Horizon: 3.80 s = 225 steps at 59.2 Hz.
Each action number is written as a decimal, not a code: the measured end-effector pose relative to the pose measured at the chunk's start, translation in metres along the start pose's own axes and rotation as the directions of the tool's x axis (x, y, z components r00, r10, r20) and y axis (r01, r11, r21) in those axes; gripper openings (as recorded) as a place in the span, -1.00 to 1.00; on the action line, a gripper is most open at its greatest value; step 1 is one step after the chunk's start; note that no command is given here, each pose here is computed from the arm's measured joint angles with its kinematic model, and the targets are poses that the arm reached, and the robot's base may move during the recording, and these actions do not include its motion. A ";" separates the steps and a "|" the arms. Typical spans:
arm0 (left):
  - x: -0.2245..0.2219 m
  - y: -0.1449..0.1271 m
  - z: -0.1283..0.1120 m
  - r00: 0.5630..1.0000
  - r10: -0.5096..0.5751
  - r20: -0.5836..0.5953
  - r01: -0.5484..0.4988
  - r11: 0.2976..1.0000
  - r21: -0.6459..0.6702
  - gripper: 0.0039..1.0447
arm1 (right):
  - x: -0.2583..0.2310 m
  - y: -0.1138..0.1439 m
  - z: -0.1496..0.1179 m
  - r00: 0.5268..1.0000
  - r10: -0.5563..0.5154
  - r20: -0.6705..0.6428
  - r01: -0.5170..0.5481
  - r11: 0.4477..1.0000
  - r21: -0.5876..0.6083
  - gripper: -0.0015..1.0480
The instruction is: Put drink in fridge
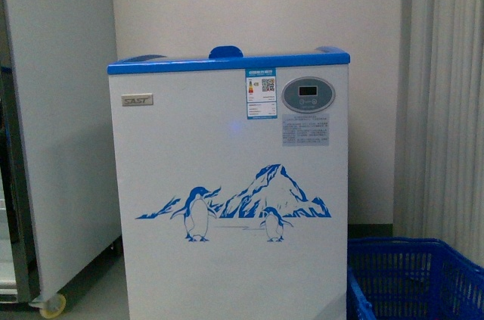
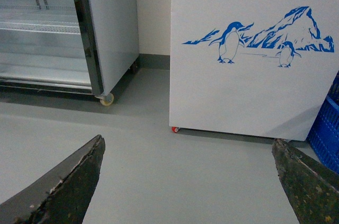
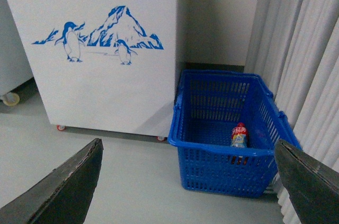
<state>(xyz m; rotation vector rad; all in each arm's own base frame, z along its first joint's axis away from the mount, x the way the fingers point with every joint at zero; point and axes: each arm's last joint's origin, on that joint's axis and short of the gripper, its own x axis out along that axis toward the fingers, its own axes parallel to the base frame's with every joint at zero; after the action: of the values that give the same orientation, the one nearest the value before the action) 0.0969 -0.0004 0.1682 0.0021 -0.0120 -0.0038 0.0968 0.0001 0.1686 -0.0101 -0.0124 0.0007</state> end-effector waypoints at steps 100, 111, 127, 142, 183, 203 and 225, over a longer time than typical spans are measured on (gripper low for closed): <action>0.000 0.000 0.000 1.000 0.000 0.000 0.000 1.000 0.000 0.85 | 0.143 -0.092 -0.091 0.492 -0.664 -0.563 0.422 0.748 -0.512 0.85; 0.000 0.000 0.000 1.000 0.000 0.000 0.000 1.000 0.000 0.85 | 0.177 -0.109 -0.169 0.304 -0.661 -0.686 0.384 0.744 -0.546 0.85; 0.000 0.000 0.000 1.000 0.000 0.000 0.000 1.000 0.000 0.85 | 0.216 -0.125 -0.246 0.173 -0.596 -0.784 0.509 0.736 -0.447 0.85; 0.000 0.000 0.000 1.000 0.000 0.001 0.000 1.000 0.000 0.85 | 0.233 -0.133 -0.288 0.133 -0.577 -0.806 0.561 0.714 -0.419 0.85; 0.000 0.000 0.000 1.000 0.000 0.000 0.000 1.000 0.000 0.85 | 0.274 -0.164 -0.348 0.067 -0.540 -0.839 0.632 0.674 -0.383 0.85; 0.000 0.000 0.000 1.000 0.000 0.000 0.000 1.000 0.000 0.85 | 0.273 -0.174 -0.359 0.044 -0.495 -0.868 0.667 0.661 -0.343 0.72; 0.000 0.000 0.000 1.000 0.000 0.000 0.000 1.000 0.000 0.85 | 0.258 -0.161 -0.341 0.139 -0.431 -0.891 0.625 0.737 -0.259 0.03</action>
<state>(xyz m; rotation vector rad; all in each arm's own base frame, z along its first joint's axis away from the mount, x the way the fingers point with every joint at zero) 0.0969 -0.0003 0.1682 0.0021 -0.0124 -0.0034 0.3589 -0.1642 -0.1676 0.1865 1.1938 -0.7729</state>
